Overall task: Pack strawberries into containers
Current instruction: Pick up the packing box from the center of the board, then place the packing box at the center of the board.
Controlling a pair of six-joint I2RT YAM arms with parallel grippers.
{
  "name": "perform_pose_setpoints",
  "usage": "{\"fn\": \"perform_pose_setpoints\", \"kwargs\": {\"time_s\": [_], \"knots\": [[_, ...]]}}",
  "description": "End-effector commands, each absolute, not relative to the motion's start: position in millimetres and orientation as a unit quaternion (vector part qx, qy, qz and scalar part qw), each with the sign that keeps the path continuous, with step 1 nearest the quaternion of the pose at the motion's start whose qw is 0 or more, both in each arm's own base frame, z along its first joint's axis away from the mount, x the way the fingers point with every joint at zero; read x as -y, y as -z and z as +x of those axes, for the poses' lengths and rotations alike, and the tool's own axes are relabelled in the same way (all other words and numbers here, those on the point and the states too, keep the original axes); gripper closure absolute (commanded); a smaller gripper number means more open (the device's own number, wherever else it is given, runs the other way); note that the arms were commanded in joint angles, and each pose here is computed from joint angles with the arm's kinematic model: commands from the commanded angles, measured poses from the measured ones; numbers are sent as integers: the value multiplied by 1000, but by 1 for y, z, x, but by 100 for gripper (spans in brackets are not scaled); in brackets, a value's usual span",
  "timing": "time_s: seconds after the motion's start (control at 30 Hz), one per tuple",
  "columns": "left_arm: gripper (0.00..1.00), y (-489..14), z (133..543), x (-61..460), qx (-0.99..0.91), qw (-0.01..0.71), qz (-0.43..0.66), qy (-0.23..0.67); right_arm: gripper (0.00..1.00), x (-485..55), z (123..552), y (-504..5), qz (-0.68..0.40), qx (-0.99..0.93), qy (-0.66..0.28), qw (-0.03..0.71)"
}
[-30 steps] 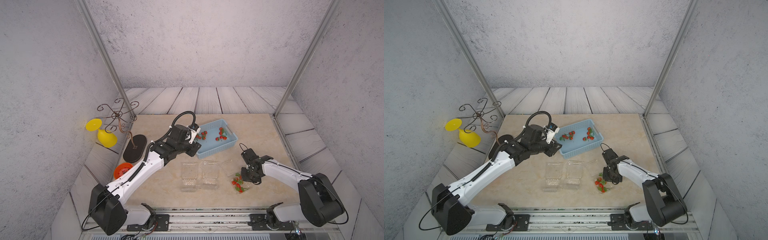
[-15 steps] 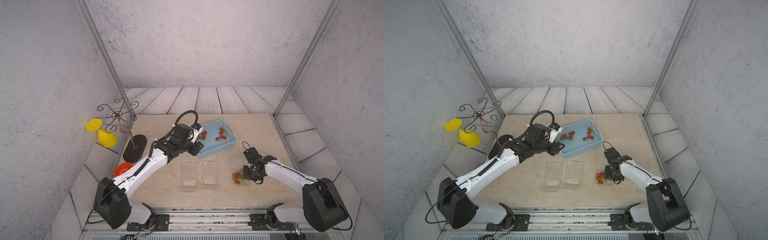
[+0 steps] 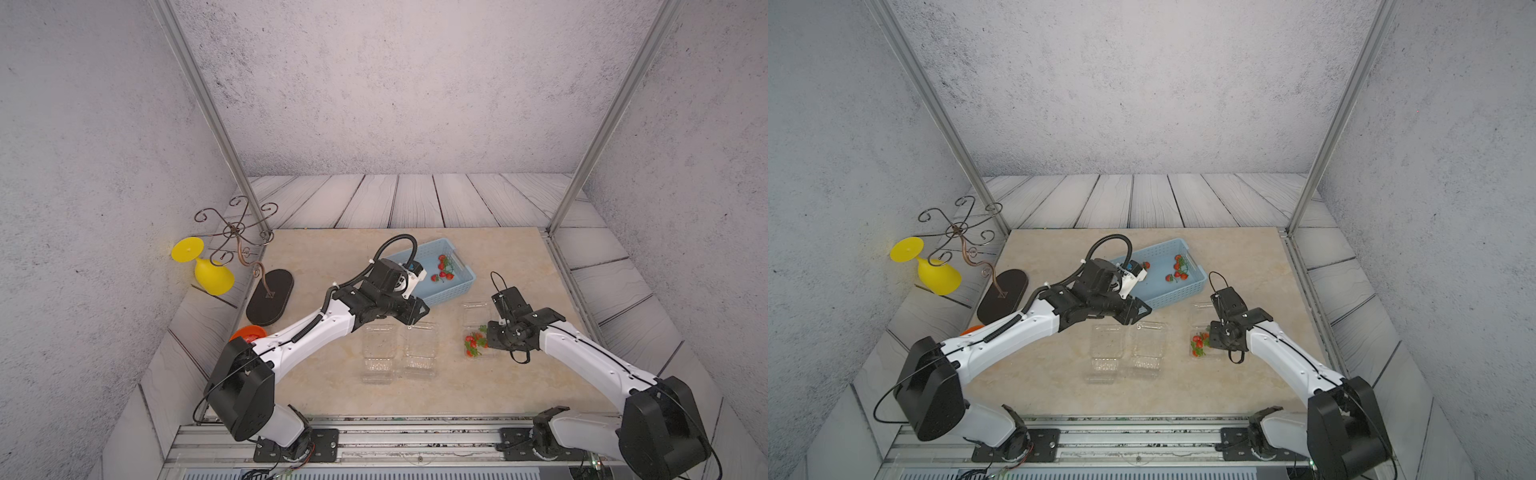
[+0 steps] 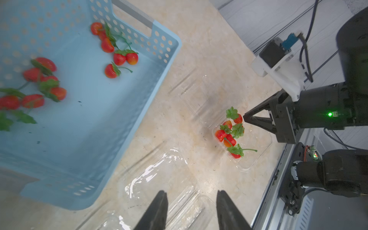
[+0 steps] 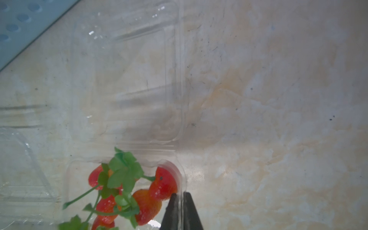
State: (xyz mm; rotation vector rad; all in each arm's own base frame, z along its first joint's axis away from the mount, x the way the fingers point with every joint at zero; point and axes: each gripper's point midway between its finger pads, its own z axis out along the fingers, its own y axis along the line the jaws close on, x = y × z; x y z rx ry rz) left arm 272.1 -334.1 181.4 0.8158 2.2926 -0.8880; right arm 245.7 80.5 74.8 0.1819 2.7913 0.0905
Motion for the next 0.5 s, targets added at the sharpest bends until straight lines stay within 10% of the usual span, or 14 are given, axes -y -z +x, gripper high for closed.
{"fn": "perform_pose_setpoints", "kwargs": {"time_s": [0.0, 0.47], "knots": [[56, -178, 268, 349, -847, 254, 288, 367, 91, -78, 245, -84, 61, -980, -34, 185], [52, -166, 274, 387, -833, 210, 255, 444, 92, -95, 244, -116, 34, -973, -90, 211]]}}
